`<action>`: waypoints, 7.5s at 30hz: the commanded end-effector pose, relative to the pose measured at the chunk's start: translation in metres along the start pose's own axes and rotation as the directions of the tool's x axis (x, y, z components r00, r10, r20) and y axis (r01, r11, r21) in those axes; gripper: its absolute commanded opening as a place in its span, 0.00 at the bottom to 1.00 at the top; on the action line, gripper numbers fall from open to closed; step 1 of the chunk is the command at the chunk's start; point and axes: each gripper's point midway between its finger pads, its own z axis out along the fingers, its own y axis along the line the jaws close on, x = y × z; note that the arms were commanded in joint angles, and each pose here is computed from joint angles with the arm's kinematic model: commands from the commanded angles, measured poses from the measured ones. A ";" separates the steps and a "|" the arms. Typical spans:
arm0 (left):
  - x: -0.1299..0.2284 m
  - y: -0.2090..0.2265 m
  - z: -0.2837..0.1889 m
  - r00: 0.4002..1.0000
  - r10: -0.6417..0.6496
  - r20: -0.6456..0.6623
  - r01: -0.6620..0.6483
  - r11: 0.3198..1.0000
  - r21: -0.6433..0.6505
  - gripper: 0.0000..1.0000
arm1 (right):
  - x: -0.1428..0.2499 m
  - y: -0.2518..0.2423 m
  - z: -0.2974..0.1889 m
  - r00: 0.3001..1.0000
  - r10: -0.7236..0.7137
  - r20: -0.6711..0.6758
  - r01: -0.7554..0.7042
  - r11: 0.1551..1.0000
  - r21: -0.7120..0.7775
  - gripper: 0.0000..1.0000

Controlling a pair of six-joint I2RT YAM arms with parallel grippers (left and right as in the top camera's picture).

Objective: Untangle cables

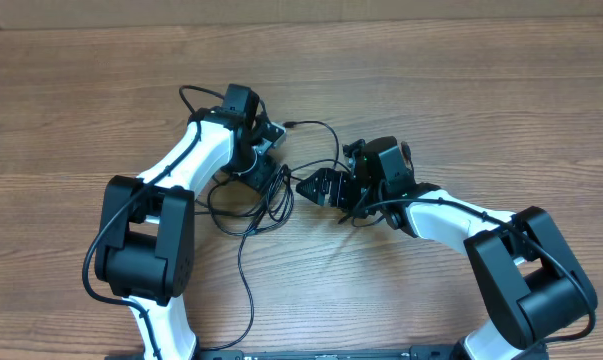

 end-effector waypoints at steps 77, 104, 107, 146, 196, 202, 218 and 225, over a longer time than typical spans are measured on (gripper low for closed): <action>-0.043 -0.057 -0.094 0.932 -0.349 -0.098 0.361 0.874 0.326 0.13 | -0.049 -0.073 -0.048 0.955 0.262 0.140 -0.275 0.958 0.080 1.00; -0.037 -0.057 -0.056 0.880 -0.475 -0.026 0.465 0.871 -0.156 0.24 | -0.068 -0.104 -0.075 0.914 0.344 0.216 -0.368 0.926 0.082 1.00; -0.036 -0.057 -0.054 0.880 -0.474 -0.029 0.465 0.871 -0.158 0.18 | -0.068 -0.104 -0.075 0.914 0.344 0.216 -0.368 0.926 0.082 1.00; -0.081 -0.064 -0.109 0.913 -0.374 0.164 0.392 0.916 -0.091 0.04 | -0.066 -0.099 -0.074 0.918 0.347 0.194 -0.364 0.929 0.061 1.00; -0.075 -0.083 -0.281 0.859 0.079 0.506 0.027 0.979 -0.200 0.57 | -0.049 -0.049 -0.073 0.999 0.018 0.046 -0.010 0.987 -0.160 1.00; -0.117 -0.069 -0.242 0.843 -0.052 0.535 0.148 0.979 -0.138 0.57 | -0.049 -0.048 -0.073 0.999 0.015 0.047 -0.007 0.987 -0.161 1.00; -0.200 -0.039 -0.078 0.860 -0.045 0.509 0.139 0.979 -0.148 0.63 | -0.053 -0.048 -0.073 0.998 0.003 0.061 0.007 0.987 -0.162 1.00; -0.208 -0.033 -0.044 0.861 -0.048 0.506 0.142 0.979 -0.148 0.58 | -0.053 -0.048 -0.073 0.998 0.002 0.061 0.008 0.987 -0.162 1.00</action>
